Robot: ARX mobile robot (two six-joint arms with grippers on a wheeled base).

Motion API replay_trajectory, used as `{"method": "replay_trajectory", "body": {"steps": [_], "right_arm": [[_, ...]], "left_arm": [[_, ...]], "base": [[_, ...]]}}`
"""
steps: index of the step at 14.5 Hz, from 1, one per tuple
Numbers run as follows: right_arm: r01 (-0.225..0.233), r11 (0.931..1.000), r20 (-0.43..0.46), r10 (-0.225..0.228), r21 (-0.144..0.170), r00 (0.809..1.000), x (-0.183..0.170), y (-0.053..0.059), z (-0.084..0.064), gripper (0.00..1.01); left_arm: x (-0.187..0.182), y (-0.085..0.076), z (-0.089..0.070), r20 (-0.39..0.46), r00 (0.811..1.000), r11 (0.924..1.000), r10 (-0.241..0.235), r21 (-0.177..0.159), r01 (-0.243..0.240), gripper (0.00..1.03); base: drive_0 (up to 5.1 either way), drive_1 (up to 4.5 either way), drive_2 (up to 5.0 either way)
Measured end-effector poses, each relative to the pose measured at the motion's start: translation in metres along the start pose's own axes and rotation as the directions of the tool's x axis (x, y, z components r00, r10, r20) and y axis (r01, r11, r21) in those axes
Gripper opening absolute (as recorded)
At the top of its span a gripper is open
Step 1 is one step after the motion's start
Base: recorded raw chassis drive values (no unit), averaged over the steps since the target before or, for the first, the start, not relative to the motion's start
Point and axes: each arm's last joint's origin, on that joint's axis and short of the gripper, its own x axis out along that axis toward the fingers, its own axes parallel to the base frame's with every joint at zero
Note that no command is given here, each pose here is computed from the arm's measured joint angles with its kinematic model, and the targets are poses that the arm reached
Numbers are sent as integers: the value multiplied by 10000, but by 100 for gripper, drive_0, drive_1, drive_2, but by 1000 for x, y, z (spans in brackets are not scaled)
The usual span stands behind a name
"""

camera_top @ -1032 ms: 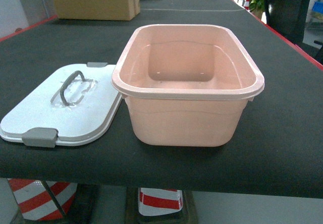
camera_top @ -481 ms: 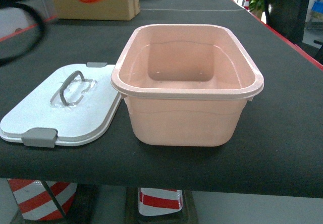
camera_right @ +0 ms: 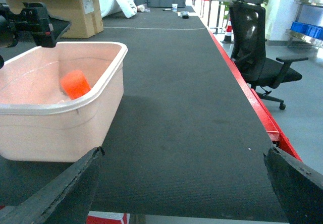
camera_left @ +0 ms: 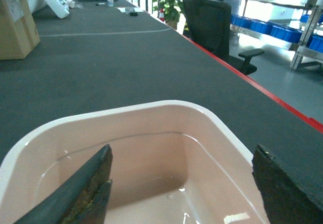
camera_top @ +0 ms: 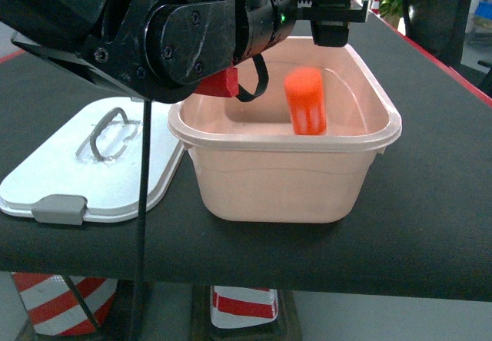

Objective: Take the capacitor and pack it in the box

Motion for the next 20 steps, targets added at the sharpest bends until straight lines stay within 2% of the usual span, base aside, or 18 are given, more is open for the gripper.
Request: {"method": "replay_trajectory", "body": {"steps": [4,5,14,15,16,17,19,20], "right_arm": [[0,10000,4,0,0,10000,0,0,0,98],[0,10000,4,0,0,10000,0,0,0,98],[0,10000,0,0,0,10000,0,0,0,98],[4,10000,4,-4,0,10000,0,0,0,98],[0,10000,0,0,0,10000,0,0,0,98],[0,10000,0,0,0,10000,0,0,0,98],[0,10000,0,0,0,10000,0,0,0,98],[0,10000,0,0,0,10000,0,0,0,98]], "left_arm": [[-1,1,2,100,9999,10000,59,-11,-59,98],[0,2,2,100,9999,10000,74,-11,-74,99],[0,3,2,134,9999,10000,77,15,-77,98],[-2,8,6,622,9980,9998,-131,-145,141,98],[-18,103,49,1674,9698,9836,1775,-626,-1692,98],[-38,209,13,201,9296,9291,3680,-481,-3667,98],[-36,224,-41,-1347,9109,9185,3899,-138,-3952,98],[-37,228,-66,-2132,8975,9187,3860,3,-3950,98]], "base": [[0,0,0],[0,0,0],[0,0,0],[0,0,0],[0,0,0],[0,0,0],[0,0,0],[0,0,0]]}}
